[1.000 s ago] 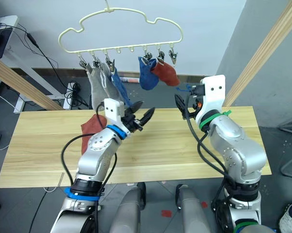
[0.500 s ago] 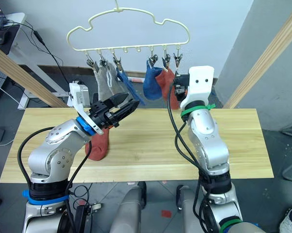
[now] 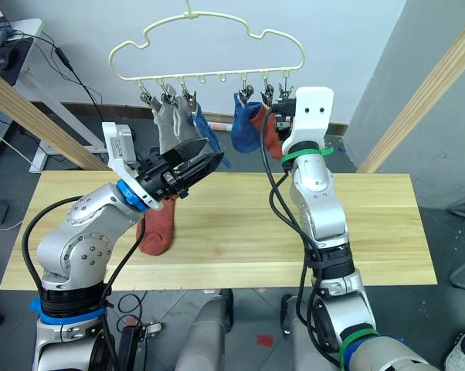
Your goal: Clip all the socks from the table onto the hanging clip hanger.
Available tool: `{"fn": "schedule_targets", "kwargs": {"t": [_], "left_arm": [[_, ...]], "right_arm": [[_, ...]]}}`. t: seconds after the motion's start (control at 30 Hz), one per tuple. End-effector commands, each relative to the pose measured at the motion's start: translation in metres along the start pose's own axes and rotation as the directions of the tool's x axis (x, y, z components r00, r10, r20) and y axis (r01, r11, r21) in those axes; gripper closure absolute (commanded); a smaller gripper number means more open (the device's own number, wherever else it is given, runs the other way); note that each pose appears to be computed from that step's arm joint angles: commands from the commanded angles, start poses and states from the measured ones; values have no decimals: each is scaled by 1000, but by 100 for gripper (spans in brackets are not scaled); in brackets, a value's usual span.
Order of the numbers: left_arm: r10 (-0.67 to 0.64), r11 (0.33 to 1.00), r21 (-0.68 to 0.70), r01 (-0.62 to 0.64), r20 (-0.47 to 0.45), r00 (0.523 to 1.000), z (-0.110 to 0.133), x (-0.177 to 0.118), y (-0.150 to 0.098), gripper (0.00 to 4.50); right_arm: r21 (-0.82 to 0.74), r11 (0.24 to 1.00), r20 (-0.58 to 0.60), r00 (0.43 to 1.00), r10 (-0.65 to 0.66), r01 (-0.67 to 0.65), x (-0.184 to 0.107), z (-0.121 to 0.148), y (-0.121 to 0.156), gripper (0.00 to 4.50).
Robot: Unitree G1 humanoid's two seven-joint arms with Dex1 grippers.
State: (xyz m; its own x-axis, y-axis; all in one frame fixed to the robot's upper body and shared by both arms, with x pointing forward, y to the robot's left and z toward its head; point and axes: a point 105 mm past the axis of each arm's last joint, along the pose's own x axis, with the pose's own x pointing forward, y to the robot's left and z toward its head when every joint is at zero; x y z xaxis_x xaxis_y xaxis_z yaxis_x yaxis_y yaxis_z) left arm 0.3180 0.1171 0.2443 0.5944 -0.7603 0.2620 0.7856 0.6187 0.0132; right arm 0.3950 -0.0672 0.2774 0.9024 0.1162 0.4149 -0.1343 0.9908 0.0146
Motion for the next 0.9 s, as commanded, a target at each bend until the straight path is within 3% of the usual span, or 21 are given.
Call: {"fn": "schedule_targets", "kwargs": {"t": [0.03, 0.9], "left_arm": [[-43, 997, 59, 39, 64, 997, 23, 0, -10, 154], [-37, 996, 79, 32, 65, 997, 25, -1, -11, 154]], "right_arm": [[11, 1000, 78, 997, 25, -26, 4, 20, 5, 211], [43, 997, 82, 995, 58, -62, 20, 22, 18, 211]]}}
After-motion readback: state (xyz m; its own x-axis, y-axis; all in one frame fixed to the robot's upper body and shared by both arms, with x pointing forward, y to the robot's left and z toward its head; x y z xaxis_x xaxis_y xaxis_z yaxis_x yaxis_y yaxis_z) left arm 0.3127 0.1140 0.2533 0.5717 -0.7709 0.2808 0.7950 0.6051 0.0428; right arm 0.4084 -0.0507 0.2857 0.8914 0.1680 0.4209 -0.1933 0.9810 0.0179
